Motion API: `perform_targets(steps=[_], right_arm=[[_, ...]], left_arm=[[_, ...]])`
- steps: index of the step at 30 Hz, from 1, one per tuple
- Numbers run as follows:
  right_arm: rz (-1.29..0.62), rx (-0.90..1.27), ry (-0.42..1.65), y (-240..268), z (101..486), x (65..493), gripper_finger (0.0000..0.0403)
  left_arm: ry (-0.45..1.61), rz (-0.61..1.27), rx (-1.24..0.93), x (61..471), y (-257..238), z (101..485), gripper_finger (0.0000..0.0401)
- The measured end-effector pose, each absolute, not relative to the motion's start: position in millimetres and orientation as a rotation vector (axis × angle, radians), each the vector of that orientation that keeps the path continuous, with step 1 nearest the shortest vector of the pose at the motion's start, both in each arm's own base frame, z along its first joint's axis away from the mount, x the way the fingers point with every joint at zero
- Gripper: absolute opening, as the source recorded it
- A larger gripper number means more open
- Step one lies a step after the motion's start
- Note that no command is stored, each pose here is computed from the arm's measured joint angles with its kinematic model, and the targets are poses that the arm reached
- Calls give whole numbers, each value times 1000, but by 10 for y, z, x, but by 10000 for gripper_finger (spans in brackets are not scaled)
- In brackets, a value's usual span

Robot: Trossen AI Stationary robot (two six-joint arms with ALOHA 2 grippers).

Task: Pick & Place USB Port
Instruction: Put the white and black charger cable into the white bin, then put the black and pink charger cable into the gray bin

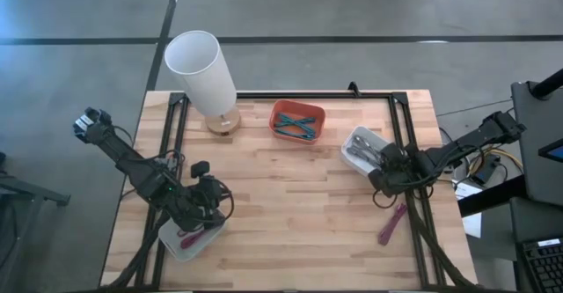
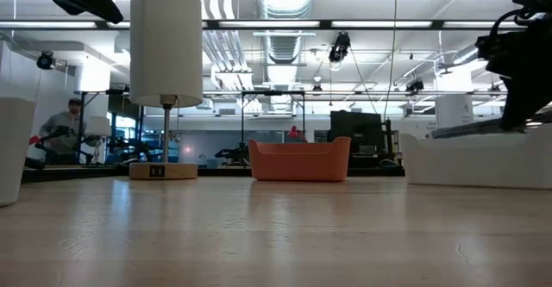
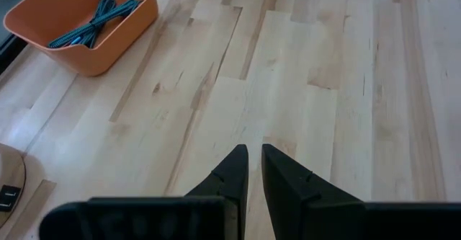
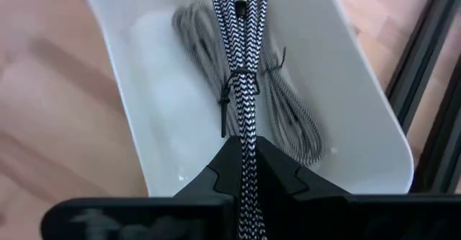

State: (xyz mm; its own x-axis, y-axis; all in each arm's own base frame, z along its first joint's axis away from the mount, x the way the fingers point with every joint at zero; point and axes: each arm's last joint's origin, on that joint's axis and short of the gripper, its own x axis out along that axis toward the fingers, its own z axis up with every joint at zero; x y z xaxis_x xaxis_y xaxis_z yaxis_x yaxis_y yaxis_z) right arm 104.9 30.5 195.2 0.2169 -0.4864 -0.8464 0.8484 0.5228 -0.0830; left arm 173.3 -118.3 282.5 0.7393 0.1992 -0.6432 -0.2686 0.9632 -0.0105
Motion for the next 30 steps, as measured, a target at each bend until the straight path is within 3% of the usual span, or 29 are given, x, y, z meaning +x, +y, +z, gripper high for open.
perform_targets(steps=[16,30], right_arm=[[-1000,448,879,294,1898,1072,26],[-994,413,902,303,1875,1090,98]], left_arm=[[692,257,-106,1733,-1183,2826,46],[693,257,-105,1733,-1182,2824,46]])
